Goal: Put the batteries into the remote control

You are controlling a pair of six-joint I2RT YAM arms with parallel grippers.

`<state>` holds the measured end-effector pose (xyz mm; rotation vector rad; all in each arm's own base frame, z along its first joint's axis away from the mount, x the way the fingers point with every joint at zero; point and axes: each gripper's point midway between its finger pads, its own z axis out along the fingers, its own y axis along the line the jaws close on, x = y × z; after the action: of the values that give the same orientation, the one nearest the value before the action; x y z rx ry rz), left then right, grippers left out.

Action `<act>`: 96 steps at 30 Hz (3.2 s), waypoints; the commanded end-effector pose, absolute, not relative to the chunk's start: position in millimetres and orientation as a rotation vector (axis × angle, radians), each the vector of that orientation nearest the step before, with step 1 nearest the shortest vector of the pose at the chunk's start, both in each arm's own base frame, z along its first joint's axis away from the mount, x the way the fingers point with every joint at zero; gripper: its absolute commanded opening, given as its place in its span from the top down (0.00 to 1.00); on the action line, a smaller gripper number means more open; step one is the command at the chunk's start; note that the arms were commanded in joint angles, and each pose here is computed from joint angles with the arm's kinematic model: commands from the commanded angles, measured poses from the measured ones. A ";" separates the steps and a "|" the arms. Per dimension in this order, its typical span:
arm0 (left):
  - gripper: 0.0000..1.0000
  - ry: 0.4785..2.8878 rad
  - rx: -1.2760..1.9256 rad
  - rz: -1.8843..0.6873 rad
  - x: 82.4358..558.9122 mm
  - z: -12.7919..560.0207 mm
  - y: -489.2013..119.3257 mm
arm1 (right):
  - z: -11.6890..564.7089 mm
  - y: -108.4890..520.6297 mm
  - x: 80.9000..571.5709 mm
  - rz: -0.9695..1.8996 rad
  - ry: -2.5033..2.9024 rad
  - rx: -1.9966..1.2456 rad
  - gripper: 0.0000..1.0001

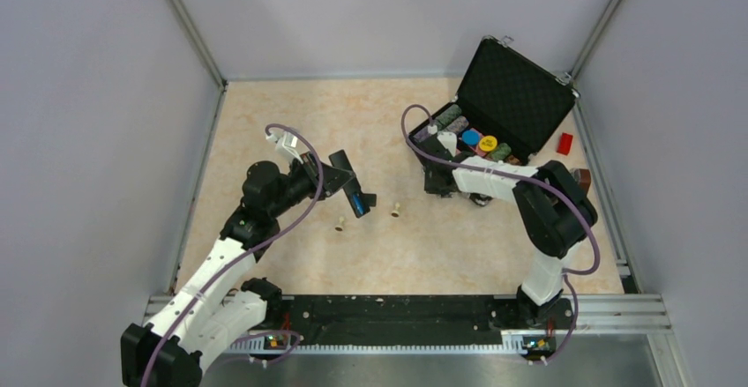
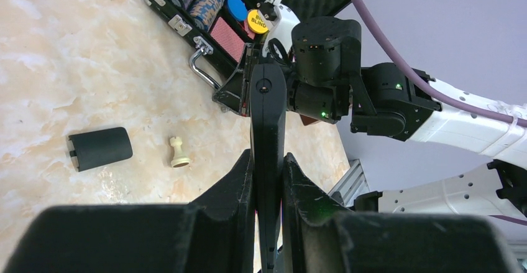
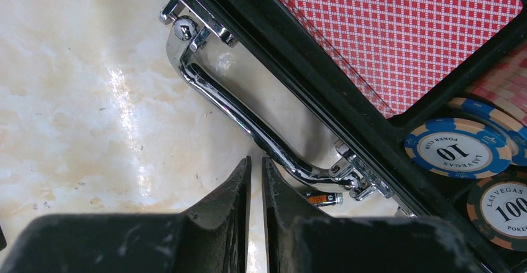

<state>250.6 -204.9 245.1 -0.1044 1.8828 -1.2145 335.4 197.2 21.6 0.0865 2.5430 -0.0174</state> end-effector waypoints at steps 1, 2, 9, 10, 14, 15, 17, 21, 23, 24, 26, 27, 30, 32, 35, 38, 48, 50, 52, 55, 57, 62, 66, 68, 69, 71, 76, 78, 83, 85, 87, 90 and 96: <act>1.00 1.795 -0.067 -1.242 253.6 270.7 -206.8 | 9.6 179.9 328.6 -0.067 2.572 0.098 0.89; 1.00 1.794 -0.068 -1.243 253.4 270.4 -206.7 | 8.8 178.4 327.2 -0.072 2.576 0.097 0.89; 1.00 1.796 -0.066 -1.250 252.6 269.8 -207.5 | 15.6 170.4 315.3 -0.071 2.592 0.124 0.89; 1.00 1.796 -0.067 -1.250 252.6 270.0 -207.3 | 19.0 169.8 314.2 -0.066 2.590 0.130 0.89; 1.00 1.795 -0.065 -1.252 252.5 269.5 -207.6 | 30.3 170.7 310.9 -0.033 2.583 0.147 0.89; 1.00 1.794 -0.066 -1.252 252.7 269.3 -207.7 | 32.6 171.1 310.7 -0.026 2.582 0.152 0.89; 1.00 1.793 -0.067 -1.257 252.4 268.9 -208.0 | 35.8 172.6 310.4 -0.016 2.587 0.157 0.89; 1.00 1.793 -0.064 -1.259 251.3 268.1 -208.1 | 43.5 174.2 310.2 -0.010 2.597 0.172 0.89; 1.00 1.793 -0.065 -1.258 251.3 267.4 -207.6 | 48.9 175.4 309.5 0.010 2.592 0.190 0.89; 1.00 1.793 -0.064 -1.256 250.9 266.7 -207.5 | 52.2 176.0 309.5 0.019 2.587 0.200 0.89; 1.00 1.795 -0.062 -1.255 250.5 266.0 -207.5 | 58.9 176.9 309.2 0.033 2.582 0.224 0.88; 1.00 1.795 -0.063 -1.252 250.9 265.8 -207.0 | 61.9 176.9 308.7 0.037 2.581 0.237 0.86; 1.00 1.794 -0.060 -1.251 250.4 265.8 -206.9 | 66.3 173.7 306.0 0.032 2.574 0.278 0.81; 1.00 1.794 -0.061 -1.250 250.6 265.4 -206.6 | 64.5 171.1 303.3 0.020 2.577 0.296 0.78; 1.00 1.794 -0.059 -1.252 250.5 265.3 -206.9 | 55.9 166.6 299.5 -0.011 2.593 0.307 0.76; 1.00 1.794 -0.057 -1.252 250.2 265.2 -207.1 | 44.0 163.5 294.7 -0.043 2.621 0.305 0.75; 1.00 1.799 -0.059 -1.251 251.9 265.1 -207.3 | 21.5 164.4 294.2 -0.074 2.660 0.302 0.76; 1.00 1.799 -0.058 -1.252 251.9 265.6 -207.7 | 19.1 164.1 293.4 -0.074 2.663 0.309 0.77; 1.00 1.800 -0.060 -1.252 252.3 265.2 -207.5 | 17.9 162.6 292.6 -0.073 2.664 0.317 0.80; 1.00 1.805 -0.057 -1.254 252.4 264.2 -208.4 | 17.2 161.4 292.5 -0.068 2.665 0.320 0.87; 1.00 1.812 -0.058 -1.257 252.8 262.7 -209.1 | 19.6 162.6 293.3 -0.057 2.661 0.300 0.96; 1.00 1.824 -0.053 -1.298 252.5 261.6 -214.6 | 49.6 180.7 299.6 0.091 2.634 0.158 1.00; 1.00 1.887 -0.041 -1.407 253.7 255.2 -230.4 | 95.1 201.1 293.2 0.286 2.607 0.001 1.00; 1.00 1.941 -0.016 -1.502 252.1 249.2 -242.7 | 118.6 206.2 285.3 0.366 2.599 -0.027 1.00; 1.00 1.950 0.010 -1.572 249.9 249.2 -249.5 | 128.1 206.9 279.3 0.398 2.617 -0.020 1.00; 1.00 1.975 0.074 -1.727 242.5 248.3 -263.4 | 144.3 218.4 267.4 0.530 2.630 -0.033 1.00; 1.00 1.963 0.028 -1.923 252.6 241.6 -282.3 | 182.5 238.6 242.7 0.789 2.605 -0.062 1.00; 1.00 1.954 0.012 -1.955 258.0 238.8 -288.5 | 197.0 244.7 235.3 0.869 2.591 -0.080 1.00; 1.00 1.948 -0.017 -2.023 271.0 227.1 -308.0 | 223.9 256.8 223.3 1.001 2.563 -0.142 1.00; 1.00 1.937 -0.026 -2.053 275.4 224.2 -315.3 | 228.2 258.8 220.4 1.015 2.570 -0.157 1.00; 1.00 1.929 -0.041 -2.070 280.4 220.3 -320.5 | 230.6 260.7 218.4 1.026 2.577 -0.166 1.00; 1.00 1.910 -0.076 -2.087 286.8 215.2 -325.5 | 223.7 260.7 213.9 1.017 2.618 -0.165 1.00; 1.00 1.924 -0.117 -2.081 292.1 205.0 -328.7 | 213.0 261.5 205.6 1.010 2.679 -0.166 1.00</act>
<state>285.1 -325.3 174.9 -0.2060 2.0729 -2.0461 211.8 255.7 205.0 -0.1456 2.6671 0.9726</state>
